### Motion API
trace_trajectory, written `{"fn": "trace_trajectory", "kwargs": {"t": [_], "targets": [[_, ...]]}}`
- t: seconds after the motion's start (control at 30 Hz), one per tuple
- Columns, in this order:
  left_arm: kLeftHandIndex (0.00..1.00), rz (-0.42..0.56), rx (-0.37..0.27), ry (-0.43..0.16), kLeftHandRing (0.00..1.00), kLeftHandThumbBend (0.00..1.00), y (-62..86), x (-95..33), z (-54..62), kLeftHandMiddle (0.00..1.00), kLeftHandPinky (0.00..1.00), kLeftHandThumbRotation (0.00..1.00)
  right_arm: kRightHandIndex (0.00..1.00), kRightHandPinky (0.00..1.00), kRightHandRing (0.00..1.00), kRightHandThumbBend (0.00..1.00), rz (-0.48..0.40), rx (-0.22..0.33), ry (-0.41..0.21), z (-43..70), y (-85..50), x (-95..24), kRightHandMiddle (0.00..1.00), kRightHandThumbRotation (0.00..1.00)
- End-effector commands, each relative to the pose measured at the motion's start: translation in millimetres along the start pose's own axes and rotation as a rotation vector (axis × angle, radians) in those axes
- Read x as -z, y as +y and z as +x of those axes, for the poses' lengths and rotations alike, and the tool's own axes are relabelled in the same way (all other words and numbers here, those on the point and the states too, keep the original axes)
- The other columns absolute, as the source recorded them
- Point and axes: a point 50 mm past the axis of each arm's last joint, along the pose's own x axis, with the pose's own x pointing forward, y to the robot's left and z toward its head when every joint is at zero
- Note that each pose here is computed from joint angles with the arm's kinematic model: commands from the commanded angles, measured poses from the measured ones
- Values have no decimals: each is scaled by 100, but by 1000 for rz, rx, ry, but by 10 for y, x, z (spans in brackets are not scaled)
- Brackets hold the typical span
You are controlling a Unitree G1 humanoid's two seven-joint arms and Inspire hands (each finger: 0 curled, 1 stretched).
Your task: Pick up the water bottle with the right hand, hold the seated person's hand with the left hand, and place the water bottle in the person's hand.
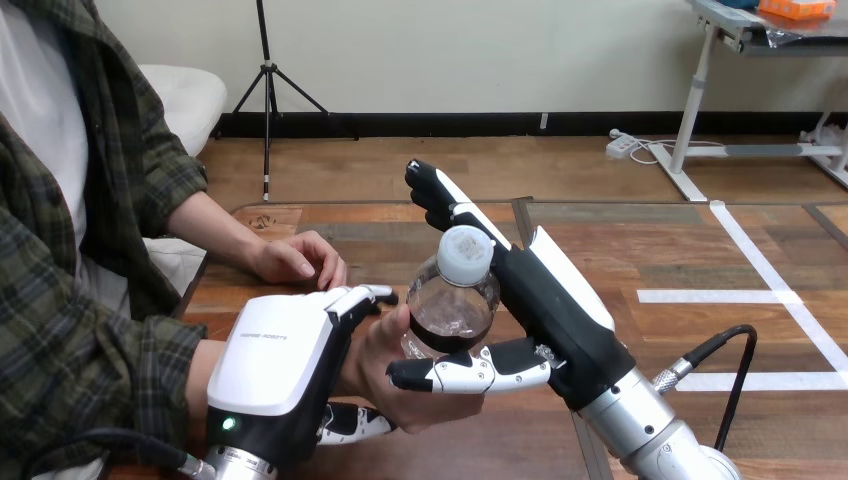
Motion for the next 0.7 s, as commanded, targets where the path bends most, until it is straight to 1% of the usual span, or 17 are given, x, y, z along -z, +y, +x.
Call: {"fn": "trace_trajectory", "kwargs": {"t": [0.0, 0.03, 0.1, 0.33, 0.5, 0.67], "targets": [[99, -18, -15, -61, 99, 100, 109, -21, 142, 100, 94, 25, 100, 100, 100, 84, -43, -19, -89, 199, -60, -149, 100, 25], [100, -32, -6, -64, 100, 100, 110, -23, 142, 100, 96, 27, 100, 100, 100, 84, -42, -18, -88, 198, -61, -148, 100, 25], [100, -63, 10, -71, 100, 100, 113, -27, 143, 100, 98, 29, 100, 100, 100, 84, -41, -19, -86, 199, -61, -147, 100, 25], [100, -168, 46, -109, 100, 100, 127, -38, 143, 100, 100, 33, 100, 100, 100, 84, -37, -16, -84, 197, -62, -141, 100, 25], [100, -227, 58, -134, 100, 100, 137, -44, 144, 100, 100, 35, 100, 100, 100, 83, -40, -14, -81, 195, -63, -139, 100, 25], [100, -304, 60, -175, 100, 100, 150, -58, 145, 100, 100, 36, 100, 100, 100, 83, -41, -9, -77, 189, -64, -132, 100, 26]]}}
